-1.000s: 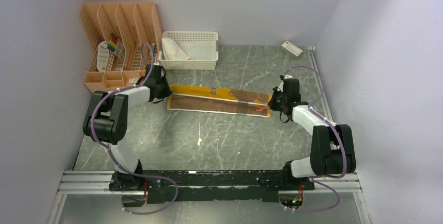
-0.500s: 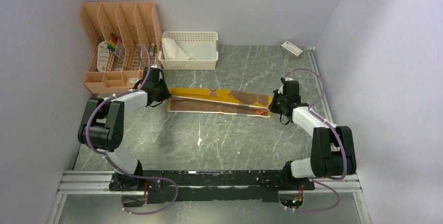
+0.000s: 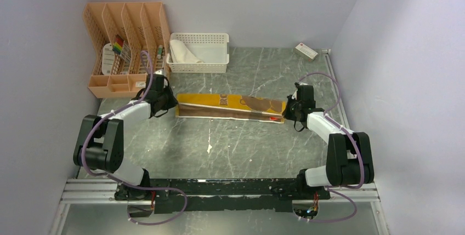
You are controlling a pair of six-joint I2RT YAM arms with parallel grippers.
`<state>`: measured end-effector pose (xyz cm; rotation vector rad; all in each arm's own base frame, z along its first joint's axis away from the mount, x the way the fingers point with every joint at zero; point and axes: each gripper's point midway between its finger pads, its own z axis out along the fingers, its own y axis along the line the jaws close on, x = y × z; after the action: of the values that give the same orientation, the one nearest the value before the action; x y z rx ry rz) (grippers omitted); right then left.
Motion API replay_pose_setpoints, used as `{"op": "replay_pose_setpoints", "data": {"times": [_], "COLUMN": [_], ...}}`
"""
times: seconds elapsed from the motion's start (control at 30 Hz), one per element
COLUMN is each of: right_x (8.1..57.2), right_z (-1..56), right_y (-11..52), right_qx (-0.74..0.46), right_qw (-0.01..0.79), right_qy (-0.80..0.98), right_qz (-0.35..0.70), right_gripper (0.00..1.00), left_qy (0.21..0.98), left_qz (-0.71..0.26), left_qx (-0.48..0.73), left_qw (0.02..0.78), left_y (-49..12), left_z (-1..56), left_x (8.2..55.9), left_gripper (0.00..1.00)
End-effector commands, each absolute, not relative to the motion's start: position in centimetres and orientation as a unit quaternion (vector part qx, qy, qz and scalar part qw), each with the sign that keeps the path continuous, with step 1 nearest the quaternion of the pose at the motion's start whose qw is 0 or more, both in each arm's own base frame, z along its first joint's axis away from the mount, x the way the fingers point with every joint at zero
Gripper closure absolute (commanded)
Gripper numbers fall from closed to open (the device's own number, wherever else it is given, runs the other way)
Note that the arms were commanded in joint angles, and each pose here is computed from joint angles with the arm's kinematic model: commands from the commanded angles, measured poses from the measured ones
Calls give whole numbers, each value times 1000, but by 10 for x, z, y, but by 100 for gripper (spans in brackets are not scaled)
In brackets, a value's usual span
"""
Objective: Roll the towels
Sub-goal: Fold the towel at the center of the board.
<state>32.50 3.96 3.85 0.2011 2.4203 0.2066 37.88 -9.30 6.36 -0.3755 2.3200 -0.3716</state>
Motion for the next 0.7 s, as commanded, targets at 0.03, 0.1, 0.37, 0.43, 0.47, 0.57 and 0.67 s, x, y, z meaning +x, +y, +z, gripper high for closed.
{"op": "replay_pose_setpoints", "data": {"times": [0.03, 0.1, 0.37, 0.43, 0.47, 0.57, 0.67], "right_x": [321, 319, 317, 321, 324, 340, 357], "right_z": [42, 40, 29, 32, 36, 56, 83], "right_y": [26, 24, 25, 26, 27, 30, 34], "right_qx": [87, 89, 92, 92, 91, 87, 85], "right_qw": [339, 333, 313, 318, 323, 351, 392], "right_qy": [936, 938, 944, 943, 941, 931, 913], "right_qz": [45, 40, 39, 43, 45, 55, 79], "right_gripper": [100, 100, 84, 59, 50, 34, 20], "left_qy": [912, 913, 921, 925, 926, 924, 923], "left_qz": [-128, -127, -140, -142, -142, -143, -133], "left_qx": [-160, -166, -172, -166, -165, -166, -166], "left_qw": [356, 350, 319, 309, 309, 314, 322], "left_y": [-82, -82, -88, -92, -93, -94, -90], "left_z": [48, 44, 29, 26, 28, 38, 56], "left_x": [362, 358, 344, 341, 341, 345, 351], "left_gripper": [93, 93, 86, 78, 75, 54, 30]}}
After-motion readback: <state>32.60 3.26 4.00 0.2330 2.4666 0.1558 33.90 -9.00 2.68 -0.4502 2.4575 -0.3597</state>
